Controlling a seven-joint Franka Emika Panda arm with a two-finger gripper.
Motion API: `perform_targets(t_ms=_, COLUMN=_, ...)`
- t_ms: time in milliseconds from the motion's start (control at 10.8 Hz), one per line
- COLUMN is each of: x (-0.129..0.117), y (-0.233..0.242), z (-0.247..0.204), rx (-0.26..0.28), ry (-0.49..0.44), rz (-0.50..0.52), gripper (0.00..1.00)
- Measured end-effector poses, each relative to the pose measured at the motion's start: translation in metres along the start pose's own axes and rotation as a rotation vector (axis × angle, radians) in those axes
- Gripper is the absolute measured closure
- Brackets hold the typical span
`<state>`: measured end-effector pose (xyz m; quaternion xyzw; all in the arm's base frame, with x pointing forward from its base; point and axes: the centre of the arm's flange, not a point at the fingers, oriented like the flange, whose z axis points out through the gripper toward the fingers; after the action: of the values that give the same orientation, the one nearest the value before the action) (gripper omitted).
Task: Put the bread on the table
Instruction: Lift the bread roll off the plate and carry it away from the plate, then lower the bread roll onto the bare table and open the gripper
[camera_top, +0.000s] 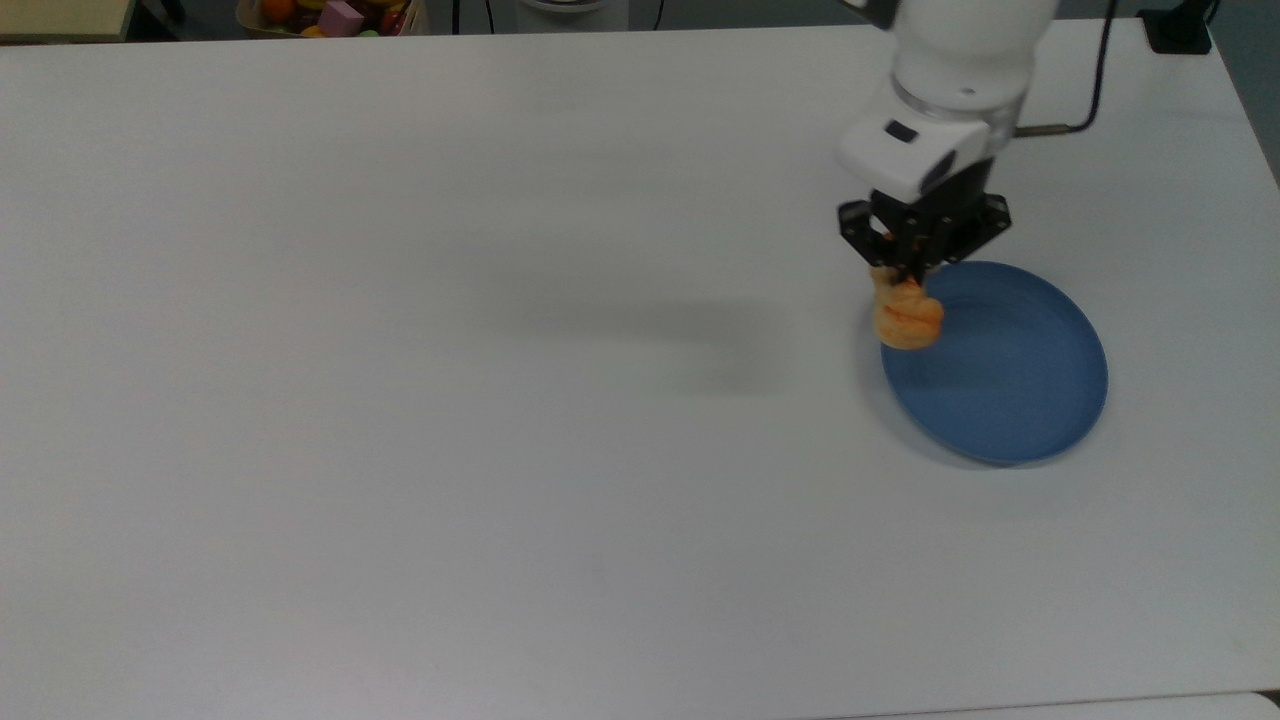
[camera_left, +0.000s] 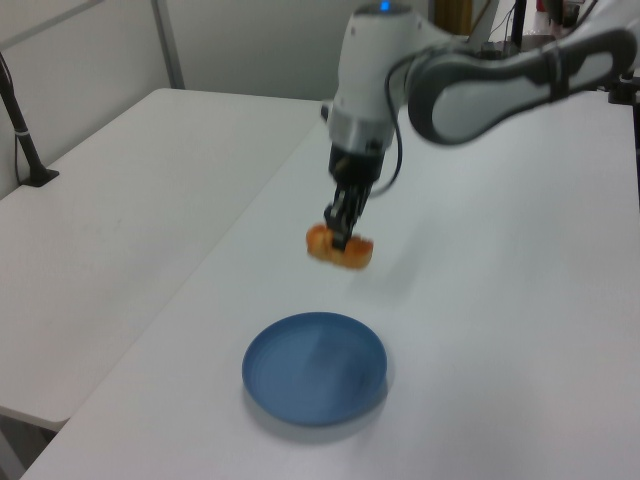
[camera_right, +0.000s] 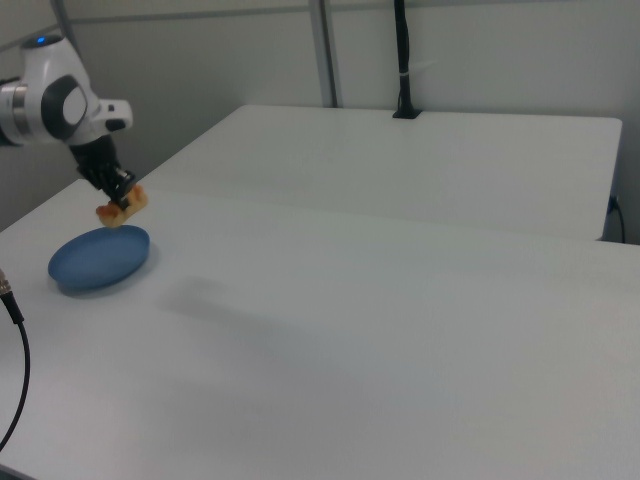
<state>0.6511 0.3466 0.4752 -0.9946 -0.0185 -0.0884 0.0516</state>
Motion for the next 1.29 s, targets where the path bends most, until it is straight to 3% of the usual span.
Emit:
perform_targets(t_ms=369, x=0.030, y=0.110, z=-0.056, rx=-0.030, ry=-0.008, rz=0.036, gripper=0.91)
perform_targets(t_ms=831, x=0.053, y=0.259, z=-0.035, rx=-0.065, ry=-0.051, rz=0.055, gripper=0.91)
perform_targets(t_ms=1292, x=0.053, y=0.279, z=0.040, rx=-0.074, ry=-0.103, rz=0.042, gripper=0.91)
